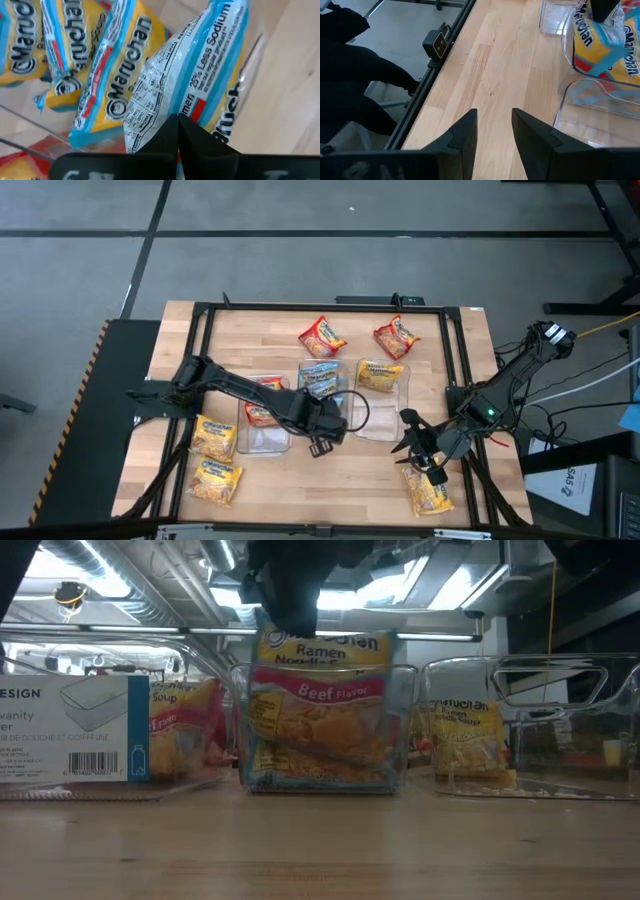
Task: Sort Maruchan noodles
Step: Put the blue noodle pack into the middle transparent bin, then put the yellow noodle pack into the right transparent bin
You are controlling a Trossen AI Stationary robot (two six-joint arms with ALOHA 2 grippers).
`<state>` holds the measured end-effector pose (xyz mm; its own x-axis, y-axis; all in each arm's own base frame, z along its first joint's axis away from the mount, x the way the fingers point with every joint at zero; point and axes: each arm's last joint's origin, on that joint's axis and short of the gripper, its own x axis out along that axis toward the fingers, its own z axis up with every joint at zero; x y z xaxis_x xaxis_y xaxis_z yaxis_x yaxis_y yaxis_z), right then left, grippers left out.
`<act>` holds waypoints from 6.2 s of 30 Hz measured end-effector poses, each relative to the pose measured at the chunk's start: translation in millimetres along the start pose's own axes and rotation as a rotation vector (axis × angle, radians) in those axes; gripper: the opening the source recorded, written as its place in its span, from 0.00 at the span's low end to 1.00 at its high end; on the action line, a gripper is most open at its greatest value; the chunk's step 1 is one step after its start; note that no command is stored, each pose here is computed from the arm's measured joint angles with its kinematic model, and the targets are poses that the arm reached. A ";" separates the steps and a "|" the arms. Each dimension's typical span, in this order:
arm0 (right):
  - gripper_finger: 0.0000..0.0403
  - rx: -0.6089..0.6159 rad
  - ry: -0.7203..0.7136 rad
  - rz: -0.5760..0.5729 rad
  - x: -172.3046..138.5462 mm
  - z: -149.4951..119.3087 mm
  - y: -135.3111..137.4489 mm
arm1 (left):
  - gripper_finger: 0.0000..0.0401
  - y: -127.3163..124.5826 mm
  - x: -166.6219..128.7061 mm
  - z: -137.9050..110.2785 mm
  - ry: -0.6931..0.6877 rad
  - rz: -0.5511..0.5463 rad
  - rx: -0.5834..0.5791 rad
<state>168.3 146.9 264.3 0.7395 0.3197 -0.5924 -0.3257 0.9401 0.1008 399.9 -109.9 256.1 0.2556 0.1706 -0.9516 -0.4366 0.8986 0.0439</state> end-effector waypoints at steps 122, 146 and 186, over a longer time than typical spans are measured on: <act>0.31 0.187 -0.045 -0.087 0.6 1.3 -2.4 | 0.03 76.9 1.4 -284.9 0.320 -0.016 -0.255; 0.31 0.204 -0.152 -0.135 -0.1 9.7 -2.2 | 0.00 59.9 -170.4 -214.6 -0.008 -0.247 -0.337; 0.82 0.667 -0.372 0.256 77.1 83.8 -78.5 | 0.00 -9.5 -155.2 -110.2 -0.762 0.052 0.322</act>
<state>300.3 107.7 277.7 0.8757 0.4427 -0.1929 -0.1782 0.6675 0.7230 269.3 -189.5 369.9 0.8067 0.3384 -0.4845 -0.2251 0.9340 0.2775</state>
